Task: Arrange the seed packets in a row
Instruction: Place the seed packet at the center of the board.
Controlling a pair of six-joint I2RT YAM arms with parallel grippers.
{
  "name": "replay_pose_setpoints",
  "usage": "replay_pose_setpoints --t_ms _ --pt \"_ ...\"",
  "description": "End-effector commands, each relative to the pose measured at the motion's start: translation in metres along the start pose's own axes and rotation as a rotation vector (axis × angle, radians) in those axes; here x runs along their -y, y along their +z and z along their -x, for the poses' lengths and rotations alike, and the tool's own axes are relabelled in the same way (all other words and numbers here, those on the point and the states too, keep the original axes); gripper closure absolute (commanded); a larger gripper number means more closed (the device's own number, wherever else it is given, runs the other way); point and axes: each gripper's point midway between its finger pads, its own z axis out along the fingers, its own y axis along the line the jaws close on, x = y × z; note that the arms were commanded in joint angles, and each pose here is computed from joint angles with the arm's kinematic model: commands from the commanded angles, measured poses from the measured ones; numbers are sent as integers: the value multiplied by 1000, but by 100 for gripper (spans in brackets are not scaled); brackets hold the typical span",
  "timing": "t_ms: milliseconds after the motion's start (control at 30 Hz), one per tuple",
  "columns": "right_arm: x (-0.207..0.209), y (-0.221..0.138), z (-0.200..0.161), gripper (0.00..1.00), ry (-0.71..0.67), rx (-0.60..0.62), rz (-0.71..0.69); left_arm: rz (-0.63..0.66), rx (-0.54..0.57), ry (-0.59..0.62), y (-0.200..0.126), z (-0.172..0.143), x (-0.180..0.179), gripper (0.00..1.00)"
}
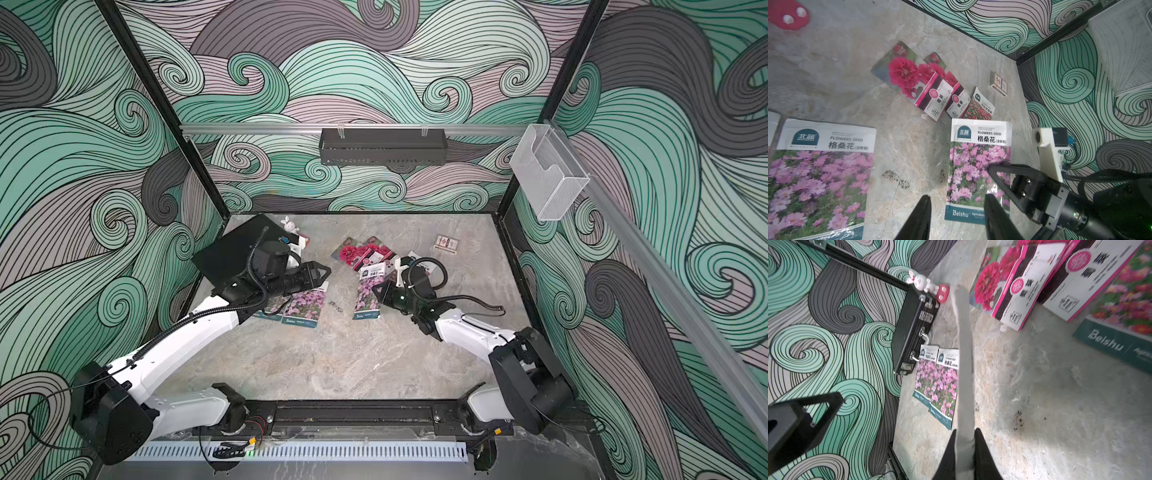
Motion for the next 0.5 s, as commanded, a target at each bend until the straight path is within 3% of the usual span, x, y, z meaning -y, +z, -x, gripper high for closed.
replay_pose_setpoints --t_ms 0,467 --pt "5 12 -18 85 -23 -41 -16 73 40 -26 -9 8 -17 57" --pt "6 69 -42 86 7 -70 -40 227 57 -86 -19 12 -59 57"
